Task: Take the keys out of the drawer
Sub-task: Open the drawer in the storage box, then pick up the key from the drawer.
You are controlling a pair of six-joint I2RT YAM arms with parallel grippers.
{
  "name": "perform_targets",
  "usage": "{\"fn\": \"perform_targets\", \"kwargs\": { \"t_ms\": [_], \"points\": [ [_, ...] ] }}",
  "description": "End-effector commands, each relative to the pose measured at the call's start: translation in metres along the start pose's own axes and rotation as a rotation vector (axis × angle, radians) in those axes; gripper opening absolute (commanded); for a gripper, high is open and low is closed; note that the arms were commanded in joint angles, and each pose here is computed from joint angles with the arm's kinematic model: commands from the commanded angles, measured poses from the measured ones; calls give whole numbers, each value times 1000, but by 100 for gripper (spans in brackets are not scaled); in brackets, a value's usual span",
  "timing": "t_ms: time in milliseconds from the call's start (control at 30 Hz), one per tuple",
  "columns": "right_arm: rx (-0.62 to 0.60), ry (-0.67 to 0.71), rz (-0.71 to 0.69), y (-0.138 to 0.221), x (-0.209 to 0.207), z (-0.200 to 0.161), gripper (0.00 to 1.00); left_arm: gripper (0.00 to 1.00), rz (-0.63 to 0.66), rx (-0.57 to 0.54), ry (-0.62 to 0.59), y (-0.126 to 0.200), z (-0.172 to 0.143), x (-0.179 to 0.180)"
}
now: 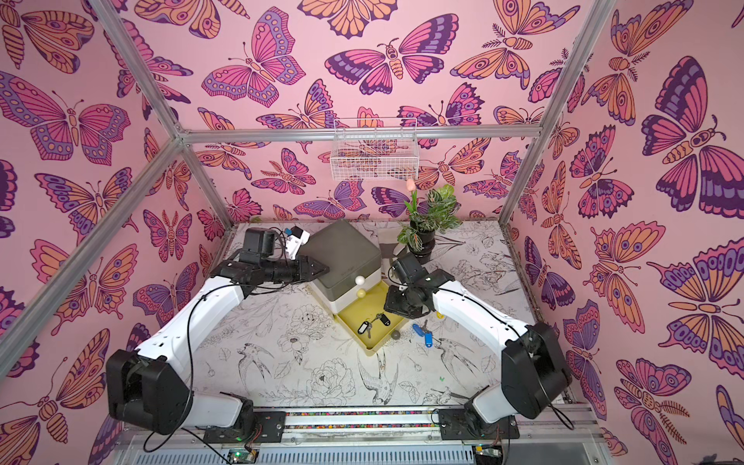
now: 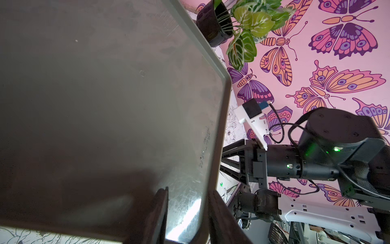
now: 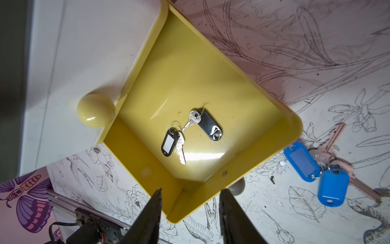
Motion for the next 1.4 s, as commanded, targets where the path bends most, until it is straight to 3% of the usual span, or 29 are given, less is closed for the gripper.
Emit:
{"fn": "perform_targets", "kwargs": {
  "t_ms": [0, 633, 1367],
  "points": [
    [33, -10, -63, -12, 4, 0, 47, 37, 17, 25, 38, -5, -7, 9],
    [58, -82, -92, -62, 1, 2, 37, 37, 11, 22, 29, -3, -9, 9],
    [80, -84, -112, -86, 1, 8, 32, 38, 8, 21, 29, -1, -9, 11]
  ]
}}
Point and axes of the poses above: each gripper's point midway between its finger pads, its own y axis back along the fingers, its own x axis along the line the jaws close on, z = x × y, the point moved 6 cm from there along y, back along the fingers, and after that the axes turned 8 degrees about y, right-handed, at the moved point
